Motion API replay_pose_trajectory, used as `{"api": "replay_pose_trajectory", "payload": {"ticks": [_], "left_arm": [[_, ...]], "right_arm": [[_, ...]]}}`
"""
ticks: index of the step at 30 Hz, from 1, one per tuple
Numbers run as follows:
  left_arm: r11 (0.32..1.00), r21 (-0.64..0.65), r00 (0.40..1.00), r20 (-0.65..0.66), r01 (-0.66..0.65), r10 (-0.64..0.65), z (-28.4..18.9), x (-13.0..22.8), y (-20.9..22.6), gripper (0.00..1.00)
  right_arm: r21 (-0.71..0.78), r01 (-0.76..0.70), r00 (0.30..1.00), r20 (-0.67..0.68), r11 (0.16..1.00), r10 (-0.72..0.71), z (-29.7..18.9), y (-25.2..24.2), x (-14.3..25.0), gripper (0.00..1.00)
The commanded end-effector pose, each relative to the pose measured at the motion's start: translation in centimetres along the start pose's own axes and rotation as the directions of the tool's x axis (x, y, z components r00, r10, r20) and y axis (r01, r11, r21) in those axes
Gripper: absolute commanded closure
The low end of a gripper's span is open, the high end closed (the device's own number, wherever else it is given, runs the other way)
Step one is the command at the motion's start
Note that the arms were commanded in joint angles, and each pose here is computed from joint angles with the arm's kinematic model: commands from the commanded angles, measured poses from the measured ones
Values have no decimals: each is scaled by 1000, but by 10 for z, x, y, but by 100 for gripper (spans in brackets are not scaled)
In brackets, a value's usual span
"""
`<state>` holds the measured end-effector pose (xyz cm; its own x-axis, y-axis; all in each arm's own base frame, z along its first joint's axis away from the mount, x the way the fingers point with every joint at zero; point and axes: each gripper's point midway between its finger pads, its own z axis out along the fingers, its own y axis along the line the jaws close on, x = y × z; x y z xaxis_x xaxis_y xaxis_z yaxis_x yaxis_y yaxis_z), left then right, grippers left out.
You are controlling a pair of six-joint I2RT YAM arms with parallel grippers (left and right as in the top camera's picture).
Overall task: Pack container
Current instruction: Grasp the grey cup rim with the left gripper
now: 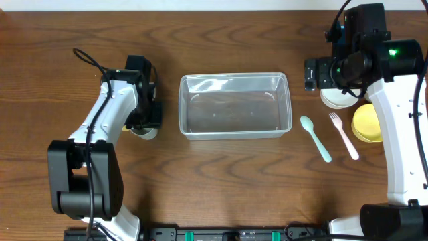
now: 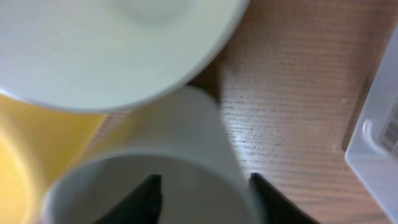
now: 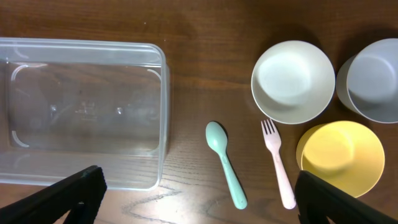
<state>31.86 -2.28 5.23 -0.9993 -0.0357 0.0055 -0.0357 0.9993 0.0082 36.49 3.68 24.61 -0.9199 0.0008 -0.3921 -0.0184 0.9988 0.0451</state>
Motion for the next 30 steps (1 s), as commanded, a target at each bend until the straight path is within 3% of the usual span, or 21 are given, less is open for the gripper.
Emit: {"api": "replay_pose_trajectory", "payload": {"ticks": [1, 11, 19, 25, 30], "left_arm": [[1000, -5, 1000, 9, -18, 18, -2, -4, -1, 72], [998, -5, 998, 8, -61, 61, -2, -2, -15, 93], [994, -8, 994, -8, -113, 113, -11, 10, -33, 94], [994, 9, 987, 123, -109, 107, -76, 9, -39, 94], [979, 40, 909, 380, -199, 170, -165, -5, -68, 94]], "right_arm": [[1, -15, 1000, -6, 1000, 15, 3, -1, 1, 6], [2, -15, 1000, -7, 1000, 15, 3, -1, 1, 11], [20, -16, 1000, -14, 1000, 16, 3, -5, 3, 12], [41, -16, 1000, -12, 999, 16, 2, -8, 3, 12], [41, -15, 1000, -13, 999, 16, 2, -8, 3, 11]]}}
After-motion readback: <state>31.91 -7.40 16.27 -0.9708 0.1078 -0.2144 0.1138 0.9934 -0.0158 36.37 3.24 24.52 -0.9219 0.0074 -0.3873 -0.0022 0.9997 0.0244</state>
